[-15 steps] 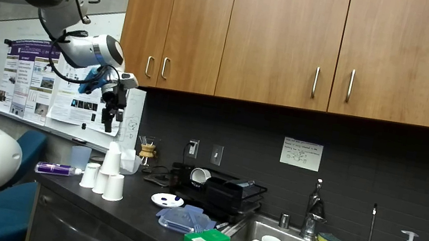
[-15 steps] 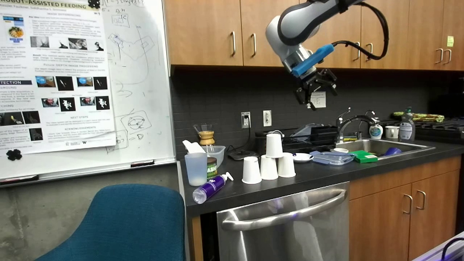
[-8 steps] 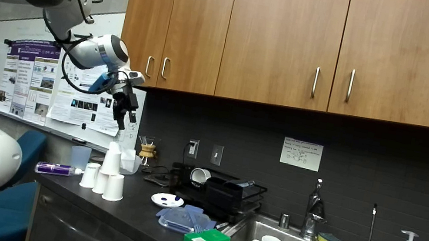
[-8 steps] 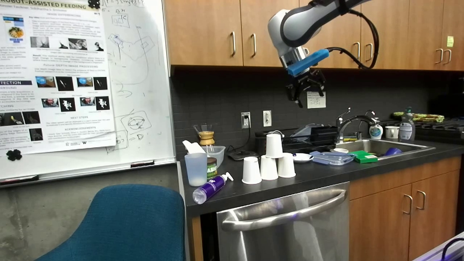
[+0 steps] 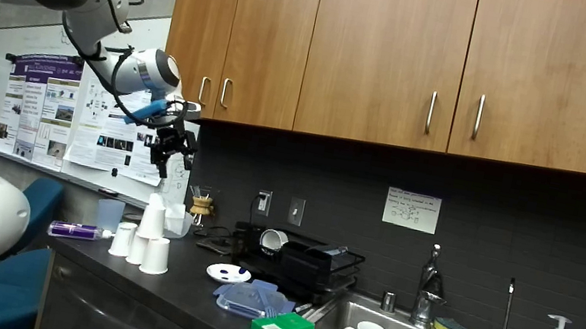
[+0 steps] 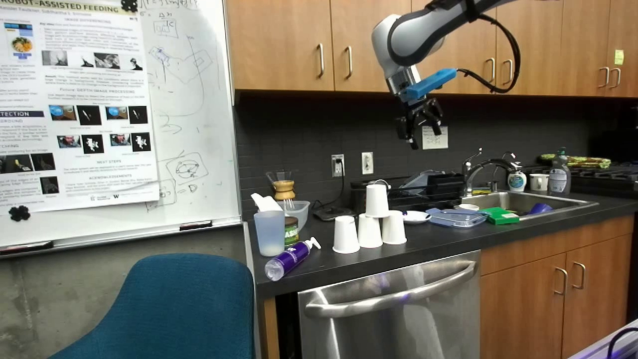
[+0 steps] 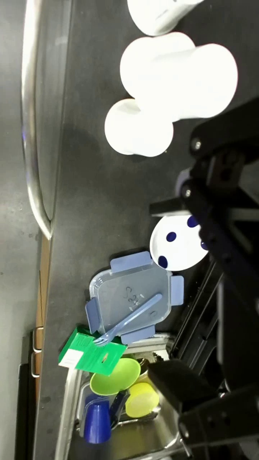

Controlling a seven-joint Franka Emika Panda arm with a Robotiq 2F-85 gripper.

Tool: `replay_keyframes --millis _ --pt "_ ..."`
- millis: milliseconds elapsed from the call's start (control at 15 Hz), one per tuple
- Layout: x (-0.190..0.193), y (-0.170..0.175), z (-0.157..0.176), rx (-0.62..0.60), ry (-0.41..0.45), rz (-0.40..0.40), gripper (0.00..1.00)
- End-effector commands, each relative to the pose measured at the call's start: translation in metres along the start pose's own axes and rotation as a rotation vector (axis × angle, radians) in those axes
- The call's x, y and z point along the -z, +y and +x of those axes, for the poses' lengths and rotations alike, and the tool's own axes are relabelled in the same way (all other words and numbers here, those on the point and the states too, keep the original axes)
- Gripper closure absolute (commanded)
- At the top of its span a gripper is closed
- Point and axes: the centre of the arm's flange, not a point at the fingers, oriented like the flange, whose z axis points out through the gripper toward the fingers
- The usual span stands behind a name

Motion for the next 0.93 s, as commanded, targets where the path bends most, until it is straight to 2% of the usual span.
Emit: replay_keyframes --millis 0,333,867 --pt "-0.004 0.002 -0.008 0.168 -0.014 0.0 0.0" --pt "-0.011 -0.008 -0.017 0.378 -0.051 -0.019 0.0" --pt "-0.007 -0.017 -0.029 0.694 -0.121 0.089 0.0"
